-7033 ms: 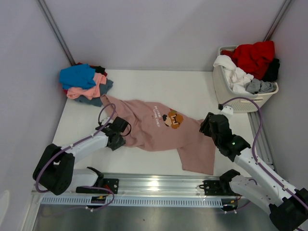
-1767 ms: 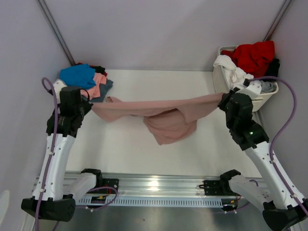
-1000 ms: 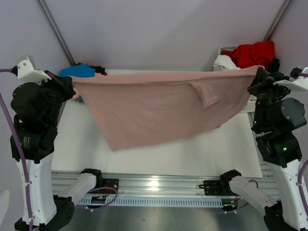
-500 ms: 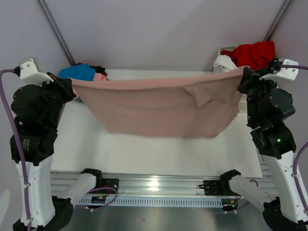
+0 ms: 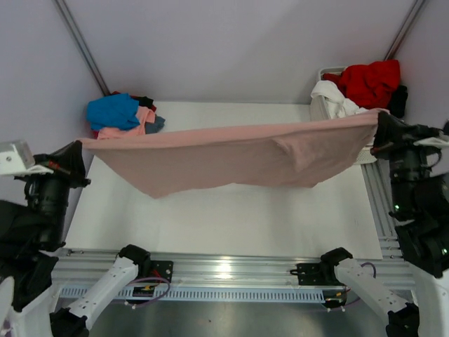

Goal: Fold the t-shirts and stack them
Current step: Flatten out the tshirt

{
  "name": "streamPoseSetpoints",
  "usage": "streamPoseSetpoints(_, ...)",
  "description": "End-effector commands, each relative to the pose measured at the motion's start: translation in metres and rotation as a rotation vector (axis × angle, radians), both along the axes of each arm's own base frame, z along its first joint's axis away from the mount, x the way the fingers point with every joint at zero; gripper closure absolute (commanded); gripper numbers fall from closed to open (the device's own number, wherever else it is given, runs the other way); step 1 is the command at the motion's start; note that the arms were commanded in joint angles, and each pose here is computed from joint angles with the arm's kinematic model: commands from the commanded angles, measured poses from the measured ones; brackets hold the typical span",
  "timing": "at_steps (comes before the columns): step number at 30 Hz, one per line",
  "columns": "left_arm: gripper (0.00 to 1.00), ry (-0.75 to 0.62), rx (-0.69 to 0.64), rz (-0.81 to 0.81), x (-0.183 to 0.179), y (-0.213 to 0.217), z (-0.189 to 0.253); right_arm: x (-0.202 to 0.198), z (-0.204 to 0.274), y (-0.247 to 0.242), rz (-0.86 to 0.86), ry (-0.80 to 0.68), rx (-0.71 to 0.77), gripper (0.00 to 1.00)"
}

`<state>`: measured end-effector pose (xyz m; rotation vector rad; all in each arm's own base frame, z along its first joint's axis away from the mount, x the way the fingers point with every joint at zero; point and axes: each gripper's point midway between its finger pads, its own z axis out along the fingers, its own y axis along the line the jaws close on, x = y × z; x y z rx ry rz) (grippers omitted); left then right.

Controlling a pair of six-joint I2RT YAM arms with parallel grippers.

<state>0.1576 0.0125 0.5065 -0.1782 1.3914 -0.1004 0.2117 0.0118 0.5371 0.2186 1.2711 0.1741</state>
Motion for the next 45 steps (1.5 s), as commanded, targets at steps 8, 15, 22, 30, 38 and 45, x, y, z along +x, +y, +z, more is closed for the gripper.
streamPoseSetpoints(8, 0.99, -0.145, 0.132, 0.295, -0.030, 0.065, 0.041, -0.033, 0.029, -0.025, -0.072, -0.140, 0.004, 1.00)
streamPoseSetpoints(15, 0.99, -0.033, 0.347, 0.339, 0.069, 0.022, 0.009, 0.039, -0.026, -0.008, -0.142, -0.014, -0.069, 1.00)
streamPoseSetpoints(22, 1.00, 0.359, 0.280, 0.251, 0.232, -0.024, -0.123, 0.156, -0.115, 0.020, -0.141, 0.136, -0.085, 1.00)
streamPoseSetpoints(30, 0.99, 0.564, 0.350, 0.398, 0.303, -0.015, -0.207, 0.243, -0.185, 0.044, -0.133, 0.225, -0.181, 1.00)
streamPoseSetpoints(38, 1.00, 0.609, 0.364, 0.358, 0.303, -0.017, -0.233, 0.249, -0.228, 0.043, -0.142, 0.303, -0.219, 1.00)
streamPoseSetpoints(45, 0.99, 0.617, 0.374, 0.310, 0.295, -0.033, -0.245, 0.250, -0.248, 0.041, -0.157, 0.363, -0.214, 1.00)
